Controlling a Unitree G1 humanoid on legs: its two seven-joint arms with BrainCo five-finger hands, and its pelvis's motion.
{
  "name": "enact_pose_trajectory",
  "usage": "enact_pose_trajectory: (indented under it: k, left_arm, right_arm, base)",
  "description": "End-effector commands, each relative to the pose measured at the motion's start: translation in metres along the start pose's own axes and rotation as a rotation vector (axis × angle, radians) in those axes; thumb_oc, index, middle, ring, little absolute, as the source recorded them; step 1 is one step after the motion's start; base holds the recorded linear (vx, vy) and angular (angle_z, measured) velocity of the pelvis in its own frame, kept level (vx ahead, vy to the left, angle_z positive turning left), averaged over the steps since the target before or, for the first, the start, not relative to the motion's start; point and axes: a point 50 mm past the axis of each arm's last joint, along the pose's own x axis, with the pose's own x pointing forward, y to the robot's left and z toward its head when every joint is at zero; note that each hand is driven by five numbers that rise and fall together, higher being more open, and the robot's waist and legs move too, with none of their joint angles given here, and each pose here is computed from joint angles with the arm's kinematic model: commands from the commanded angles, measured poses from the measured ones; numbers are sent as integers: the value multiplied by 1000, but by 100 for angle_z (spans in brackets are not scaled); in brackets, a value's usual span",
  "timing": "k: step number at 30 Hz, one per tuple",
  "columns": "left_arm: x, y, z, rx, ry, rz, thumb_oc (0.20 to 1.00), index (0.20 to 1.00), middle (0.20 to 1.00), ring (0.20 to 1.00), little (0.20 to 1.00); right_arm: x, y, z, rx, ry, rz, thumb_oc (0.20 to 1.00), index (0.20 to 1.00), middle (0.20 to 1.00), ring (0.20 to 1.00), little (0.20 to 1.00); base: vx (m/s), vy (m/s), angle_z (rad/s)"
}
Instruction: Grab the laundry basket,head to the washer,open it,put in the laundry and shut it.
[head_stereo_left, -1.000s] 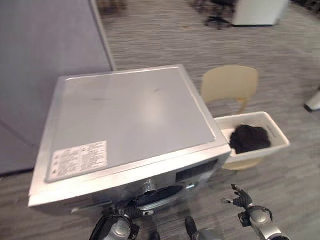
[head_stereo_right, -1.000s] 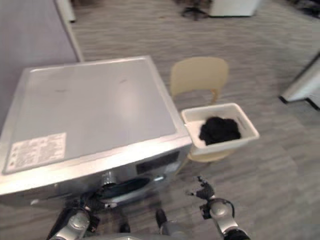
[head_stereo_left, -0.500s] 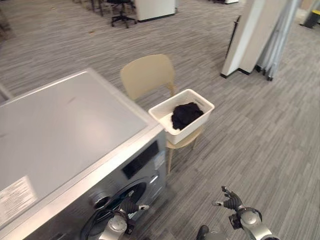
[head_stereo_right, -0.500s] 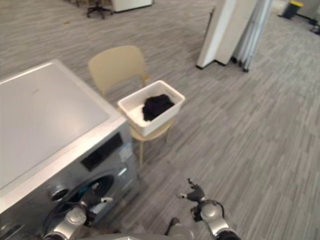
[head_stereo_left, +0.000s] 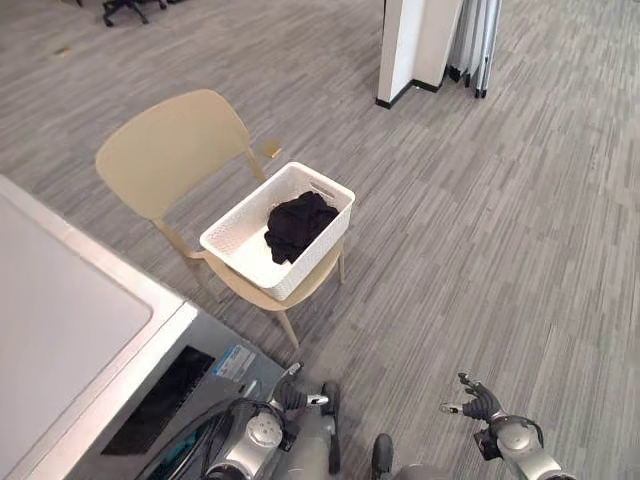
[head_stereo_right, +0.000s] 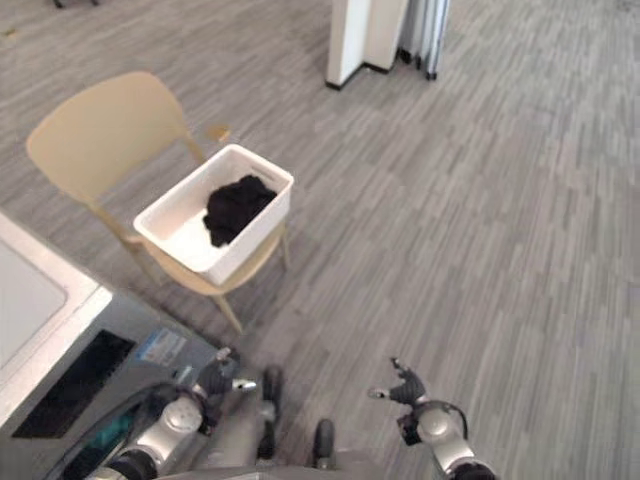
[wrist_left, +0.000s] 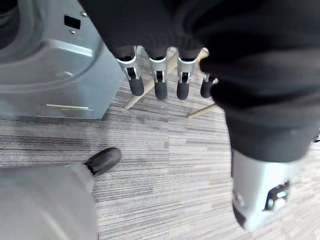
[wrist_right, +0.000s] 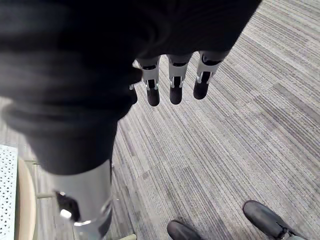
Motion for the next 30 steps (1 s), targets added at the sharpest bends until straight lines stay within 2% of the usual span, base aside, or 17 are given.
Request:
enact_pose_trajectory:
  k: [1, 6, 14, 23, 30]
  left_arm:
    - [1, -2, 11, 6, -66, 6, 1000, 1000, 1000, 1000, 1000]
    - [-1, 3, 5, -19, -46, 25, 1000, 1000, 1000, 1000, 1000]
    - [-2, 6, -4, -37, -12, 51, 1000, 1000, 1000, 1000, 1000]
    - [-1, 9, -8, -79, 17, 78, 1000, 1000, 1000, 1000, 1000]
    - [-4, 30, -12, -121, 27, 167, 1000, 1000, 1000, 1000, 1000]
  right_arm:
    - [4, -2, 19, -18, -86, -7, 1000, 1000, 1000, 1000, 1000]
    - [9, 7, 30, -17, -110, 26, 1000, 1000, 1000, 1000, 1000]
    - [8, 7, 33, -11, -128, 31, 1000, 1000, 1000, 1000, 1000]
    - [3, 3, 20, 12, -97, 14, 1000, 1000, 1000, 1000, 1000]
    - [-1, -12, 23, 31, -129, -46, 1000, 1000, 1000, 1000, 1000]
  base:
    - [370, 167, -63]
    - [270, 109, -68]
    - [163, -90, 32]
    - [134, -264, 111]
    - [89, -82, 89]
